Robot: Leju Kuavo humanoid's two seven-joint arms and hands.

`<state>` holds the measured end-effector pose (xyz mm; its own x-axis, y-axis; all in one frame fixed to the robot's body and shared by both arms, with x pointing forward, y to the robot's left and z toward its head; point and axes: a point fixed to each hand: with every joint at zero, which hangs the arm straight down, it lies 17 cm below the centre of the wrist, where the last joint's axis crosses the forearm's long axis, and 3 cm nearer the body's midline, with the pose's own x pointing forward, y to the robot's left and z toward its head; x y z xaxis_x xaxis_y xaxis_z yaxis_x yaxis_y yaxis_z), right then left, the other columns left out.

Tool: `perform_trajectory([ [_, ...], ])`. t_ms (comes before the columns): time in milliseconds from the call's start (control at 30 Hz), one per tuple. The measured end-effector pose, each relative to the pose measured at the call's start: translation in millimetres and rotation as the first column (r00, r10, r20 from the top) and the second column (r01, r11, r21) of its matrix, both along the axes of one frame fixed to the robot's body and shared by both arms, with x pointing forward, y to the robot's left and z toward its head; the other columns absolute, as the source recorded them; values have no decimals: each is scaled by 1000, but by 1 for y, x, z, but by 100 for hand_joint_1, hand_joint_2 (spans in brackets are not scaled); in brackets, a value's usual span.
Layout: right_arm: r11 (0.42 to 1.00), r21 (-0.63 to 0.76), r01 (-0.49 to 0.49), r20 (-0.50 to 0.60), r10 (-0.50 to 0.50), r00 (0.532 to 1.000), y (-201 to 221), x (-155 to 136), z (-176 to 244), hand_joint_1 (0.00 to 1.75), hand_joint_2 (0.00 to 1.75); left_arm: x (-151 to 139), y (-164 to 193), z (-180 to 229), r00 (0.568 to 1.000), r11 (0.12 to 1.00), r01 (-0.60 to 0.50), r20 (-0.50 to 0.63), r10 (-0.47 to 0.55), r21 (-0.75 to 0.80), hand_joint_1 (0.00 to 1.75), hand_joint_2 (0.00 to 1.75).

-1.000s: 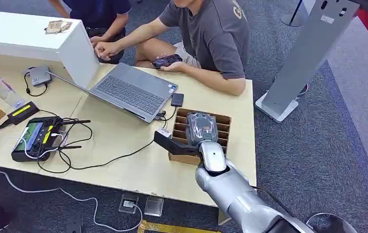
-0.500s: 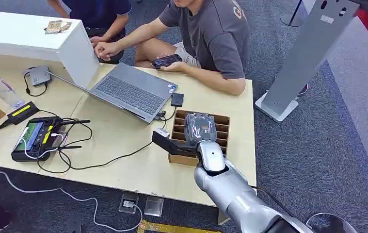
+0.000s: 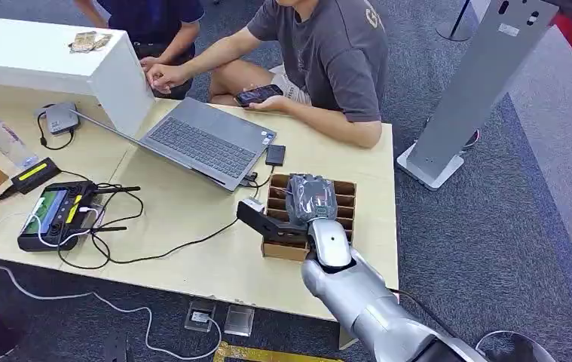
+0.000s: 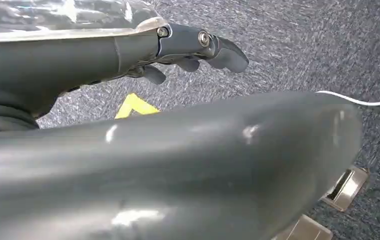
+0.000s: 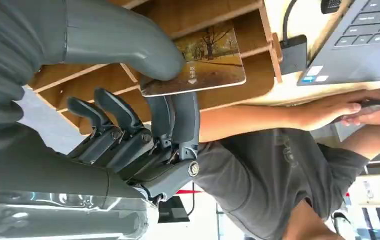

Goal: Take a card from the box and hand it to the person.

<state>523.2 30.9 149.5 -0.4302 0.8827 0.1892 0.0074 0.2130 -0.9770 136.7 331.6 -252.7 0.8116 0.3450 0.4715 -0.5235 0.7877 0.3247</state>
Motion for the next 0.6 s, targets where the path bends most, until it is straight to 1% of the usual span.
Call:
perform_trajectory([
  [33, 1000, 8, -3, 5, 3, 1000, 0, 0, 2, 173, 175, -1, 1, 0, 1000, 1000, -4, -5, 4, 8, 0, 0],
  [67, 1000, 20, -6, 11, 6, 1000, 1, 0, 5, 175, 175, -2, 3, 1, 1000, 1000, -9, -9, 9, 19, 0, 0],
  [233, 997, 81, -17, 42, 14, 999, 0, 2, 21, 168, 175, -5, 0, 2, 1000, 999, -18, -19, 19, 36, 0, 0],
  [267, 996, 89, -20, 50, 15, 999, 0, 2, 25, 164, 175, -5, -1, 2, 1000, 999, -18, -19, 19, 34, 0, 0],
  [300, 995, 101, -20, 55, 15, 998, 0, 3, 29, 164, 175, -6, -2, 2, 1000, 999, -19, -20, 20, 34, 0, 0],
  [333, 993, 113, -21, 60, 14, 998, -1, 3, 33, 159, 175, -6, -3, 2, 1000, 999, -20, -20, 21, 33, 0, 0],
  [367, 992, 128, -21, 67, 13, 998, -2, 4, 38, 162, 175, -6, -3, 2, 1000, 999, -22, -22, 23, 34, 0, 0],
  [467, 985, 173, -15, 99, -2, 995, -8, 7, 58, 159, 175, -8, -3, 2, 999, 999, -31, -26, 32, 34, 0, 0],
  [600, 974, 227, -16, 147, -18, 989, -17, 10, 85, 161, 175, -8, -3, 1, 999, 999, -40, -26, 41, 32, 0, 0],
])
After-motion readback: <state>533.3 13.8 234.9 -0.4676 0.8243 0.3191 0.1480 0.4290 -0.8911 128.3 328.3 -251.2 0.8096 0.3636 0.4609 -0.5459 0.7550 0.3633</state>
